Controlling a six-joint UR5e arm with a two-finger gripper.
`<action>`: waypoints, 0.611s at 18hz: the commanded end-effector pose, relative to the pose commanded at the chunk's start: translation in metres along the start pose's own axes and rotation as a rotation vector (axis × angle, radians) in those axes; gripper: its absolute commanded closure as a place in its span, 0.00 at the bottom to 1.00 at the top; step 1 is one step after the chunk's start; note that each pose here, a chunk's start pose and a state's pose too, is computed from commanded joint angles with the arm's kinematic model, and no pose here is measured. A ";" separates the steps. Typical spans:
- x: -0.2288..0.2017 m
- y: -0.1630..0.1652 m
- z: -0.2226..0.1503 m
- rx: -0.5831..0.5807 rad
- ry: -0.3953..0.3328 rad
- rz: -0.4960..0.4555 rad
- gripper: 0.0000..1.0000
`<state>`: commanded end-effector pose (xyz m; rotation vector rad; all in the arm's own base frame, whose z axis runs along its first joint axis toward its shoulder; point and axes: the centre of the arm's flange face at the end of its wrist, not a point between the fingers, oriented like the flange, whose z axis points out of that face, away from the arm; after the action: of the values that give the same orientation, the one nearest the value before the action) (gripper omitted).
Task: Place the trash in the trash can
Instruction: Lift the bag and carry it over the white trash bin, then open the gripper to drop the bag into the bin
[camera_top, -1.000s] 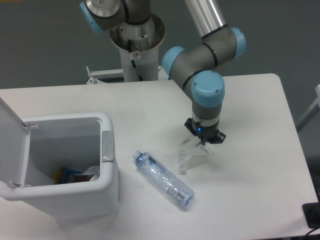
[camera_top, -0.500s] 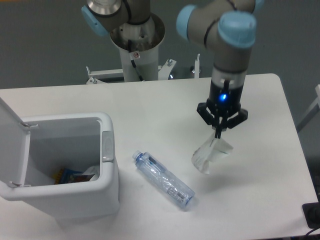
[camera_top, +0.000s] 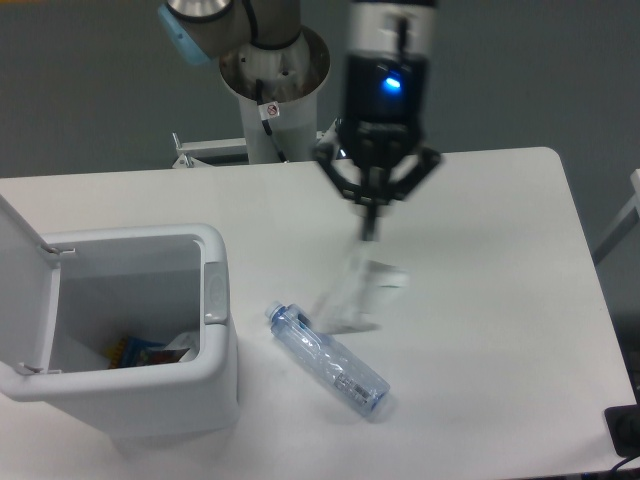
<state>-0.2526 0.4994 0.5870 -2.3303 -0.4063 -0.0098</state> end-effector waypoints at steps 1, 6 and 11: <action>0.021 0.002 0.006 -0.009 0.026 0.021 1.00; 0.076 0.017 0.038 -0.061 0.110 0.097 0.78; 0.088 0.010 0.025 -0.024 0.116 0.092 0.00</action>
<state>-0.1691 0.5355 0.5734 -2.3567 -0.2421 -0.1049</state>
